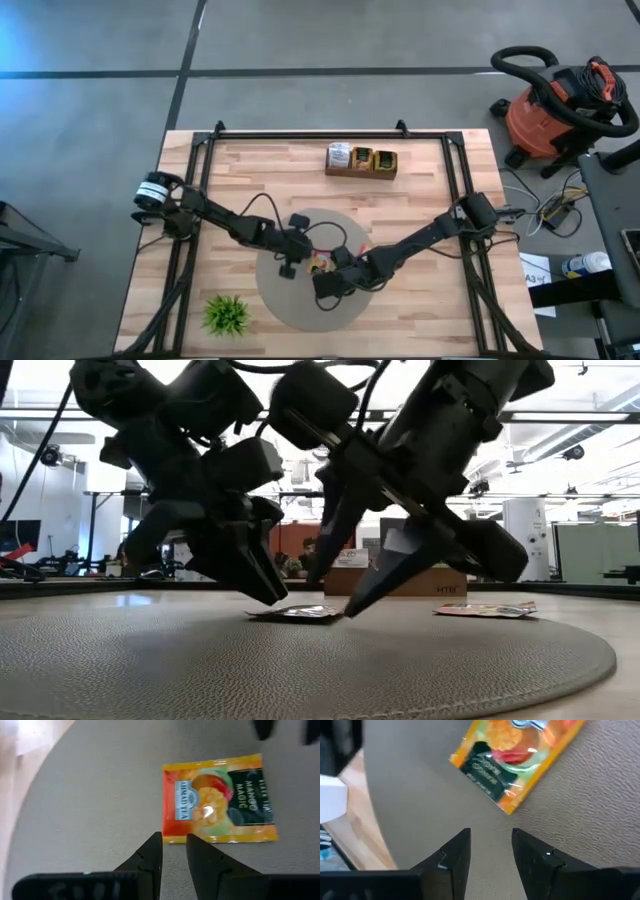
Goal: Pick & Place Tea
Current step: Put the orange tea bag into the middle section of the wooden organizer
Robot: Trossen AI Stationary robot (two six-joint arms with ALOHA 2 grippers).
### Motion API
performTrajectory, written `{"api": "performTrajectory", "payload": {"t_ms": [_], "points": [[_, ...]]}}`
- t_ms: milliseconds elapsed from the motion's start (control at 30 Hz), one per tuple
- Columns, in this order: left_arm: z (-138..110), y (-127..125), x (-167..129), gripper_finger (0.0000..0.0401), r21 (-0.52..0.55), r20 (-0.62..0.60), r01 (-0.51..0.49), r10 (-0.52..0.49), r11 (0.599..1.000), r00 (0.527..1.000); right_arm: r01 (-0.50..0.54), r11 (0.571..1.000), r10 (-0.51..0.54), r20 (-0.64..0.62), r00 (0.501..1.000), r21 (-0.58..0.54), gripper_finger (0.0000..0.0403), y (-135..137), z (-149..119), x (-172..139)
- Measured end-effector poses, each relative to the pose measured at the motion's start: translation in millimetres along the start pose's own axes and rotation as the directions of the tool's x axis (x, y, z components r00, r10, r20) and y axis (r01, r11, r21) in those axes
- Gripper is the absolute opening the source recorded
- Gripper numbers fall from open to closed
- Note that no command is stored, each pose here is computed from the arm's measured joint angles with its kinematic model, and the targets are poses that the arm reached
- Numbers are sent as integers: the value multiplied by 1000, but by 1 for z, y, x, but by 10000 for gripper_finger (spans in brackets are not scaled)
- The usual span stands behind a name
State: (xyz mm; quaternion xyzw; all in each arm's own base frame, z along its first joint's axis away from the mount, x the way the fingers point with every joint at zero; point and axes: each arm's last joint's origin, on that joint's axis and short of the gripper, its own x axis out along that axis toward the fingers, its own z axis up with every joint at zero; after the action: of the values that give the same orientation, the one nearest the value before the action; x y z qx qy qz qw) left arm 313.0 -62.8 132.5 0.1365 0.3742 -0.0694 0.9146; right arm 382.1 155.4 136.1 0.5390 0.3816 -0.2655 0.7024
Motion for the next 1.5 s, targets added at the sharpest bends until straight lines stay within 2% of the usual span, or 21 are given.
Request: {"api": "performTrajectory", "payload": {"t_ms": [267, 567, 700, 833, 900, 1000, 1100, 1167, 1233, 1367, 1500], "points": [[0, -2, 0, 83, -48, 11, 84, -84, 995, 996, 27, 999, -29, 36, 999, 38, 142, -9, 14, 6], [0, -2, 0, 83, -175, 18, 131, -130, 976, 991, 15, 1000, -14, 64, 998, -7, 134, -9, 39, 10], [0, -3, 0, 83, -241, 20, 140, -139, 960, 990, 46, 998, -44, 44, 998, -36, 138, -12, 43, 10], [10, -3, -2, 83, -308, 61, 218, -209, 926, 976, 93, 994, -91, 41, 995, -53, 141, -15, 43, 6], [16, -2, -8, 83, -313, 81, 227, -213, 922, 974, 103, 993, -100, 42, 994, -59, 141, -16, 43, 3], [28, 3, -20, 83, -306, 123, 191, -160, 933, 979, 122, 990, -118, 61, 991, -65, 137, -16, 44, -3], [33, 8, -29, 83, -259, 138, 78, -43, 963, 990, 118, 991, -114, 74, 991, -61, 133, -15, 45, -8], [29, 12, -29, 83, -216, 121, 25, 1, 976, 993, 113, 992, -109, 75, 991, -50, 132, -15, 45, -9], [22, 16, -23, 83, -197, 80, 6, 10, 980, 997, 115, 993, -111, 74, 991, -40, 132, -15, 45, -8], [7, 22, -8, 83, -225, 11, -17, 20, 974, 1000, 94, 996, -94, 73, 993, -4, 136, -15, 44, -7], [-1, 22, 2, 83, -275, -15, 42, -48, 960, 999, 104, 995, -104, 64, 993, 0, 137, -19, 44, -6]]}}
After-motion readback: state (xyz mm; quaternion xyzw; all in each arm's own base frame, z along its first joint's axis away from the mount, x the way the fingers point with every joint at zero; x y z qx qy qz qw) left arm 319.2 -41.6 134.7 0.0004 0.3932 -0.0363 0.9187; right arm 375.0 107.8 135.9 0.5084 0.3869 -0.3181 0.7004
